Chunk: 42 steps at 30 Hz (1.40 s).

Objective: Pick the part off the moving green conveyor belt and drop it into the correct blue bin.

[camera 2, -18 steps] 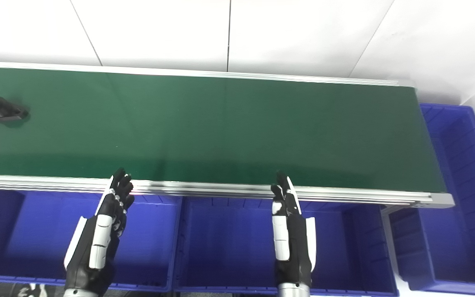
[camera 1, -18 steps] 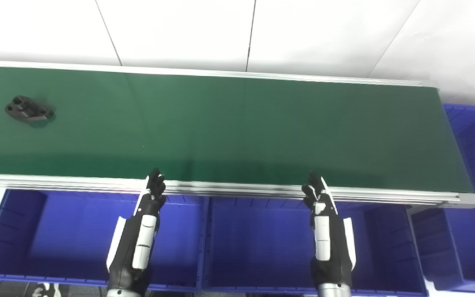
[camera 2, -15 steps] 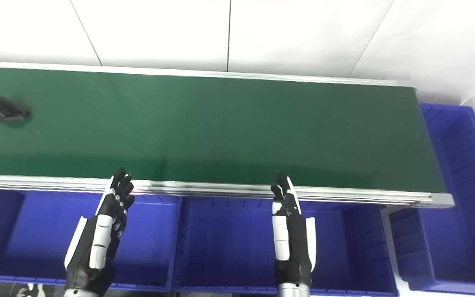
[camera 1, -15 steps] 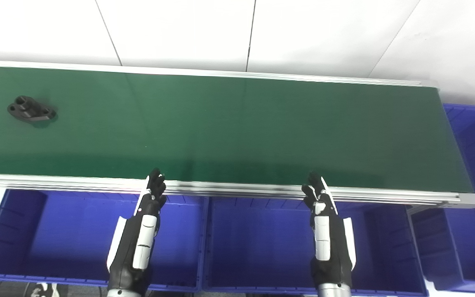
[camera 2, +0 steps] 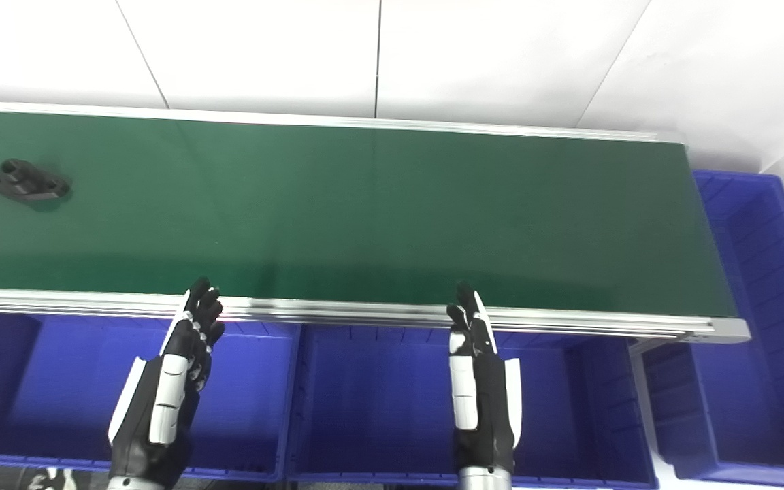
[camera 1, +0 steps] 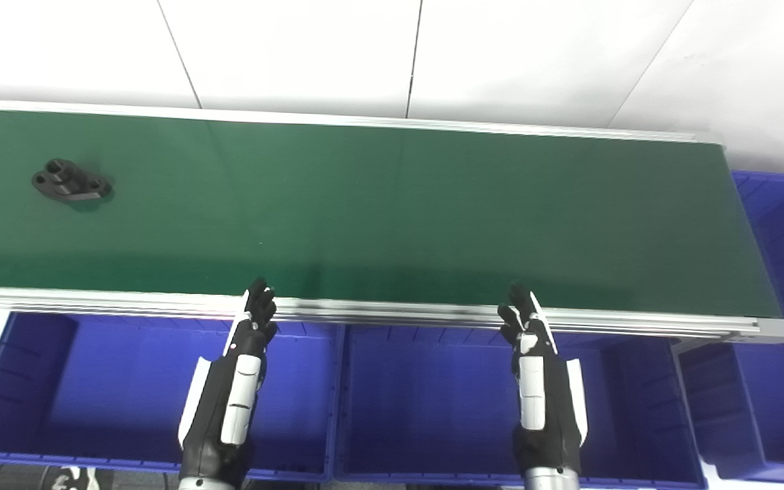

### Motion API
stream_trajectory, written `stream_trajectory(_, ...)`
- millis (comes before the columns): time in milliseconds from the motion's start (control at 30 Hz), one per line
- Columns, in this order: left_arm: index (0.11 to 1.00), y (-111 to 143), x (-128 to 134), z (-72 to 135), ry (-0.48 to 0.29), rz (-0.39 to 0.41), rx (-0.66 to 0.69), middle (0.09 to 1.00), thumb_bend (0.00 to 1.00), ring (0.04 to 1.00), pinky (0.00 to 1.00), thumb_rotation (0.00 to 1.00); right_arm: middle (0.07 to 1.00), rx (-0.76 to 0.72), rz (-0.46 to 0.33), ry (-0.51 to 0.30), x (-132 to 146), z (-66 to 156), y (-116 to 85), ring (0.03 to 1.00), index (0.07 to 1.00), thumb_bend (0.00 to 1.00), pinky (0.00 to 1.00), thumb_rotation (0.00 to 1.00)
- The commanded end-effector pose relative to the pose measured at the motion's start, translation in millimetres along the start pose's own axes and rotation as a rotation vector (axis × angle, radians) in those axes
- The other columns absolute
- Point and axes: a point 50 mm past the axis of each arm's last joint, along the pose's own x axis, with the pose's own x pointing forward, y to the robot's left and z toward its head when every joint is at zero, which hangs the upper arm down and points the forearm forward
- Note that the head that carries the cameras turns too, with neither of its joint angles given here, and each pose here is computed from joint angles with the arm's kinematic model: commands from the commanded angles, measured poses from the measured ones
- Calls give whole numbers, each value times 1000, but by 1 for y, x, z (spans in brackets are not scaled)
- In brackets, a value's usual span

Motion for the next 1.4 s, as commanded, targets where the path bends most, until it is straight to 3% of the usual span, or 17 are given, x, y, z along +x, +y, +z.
stream_trajectory(0, 1000, -1, -4, 11, -63, 16, 7, 1000, 468, 1000, 1000, 1000, 952, 188, 59, 10, -16, 4, 72, 930, 934, 803, 951, 1000)
stream_trajectory(1367, 1000, 0, -2, 10, -67, 6, 3, 1000, 478, 1000, 1000, 1000, 950, 187, 58, 12, -16, 3, 72, 923, 930, 772, 947, 1000)
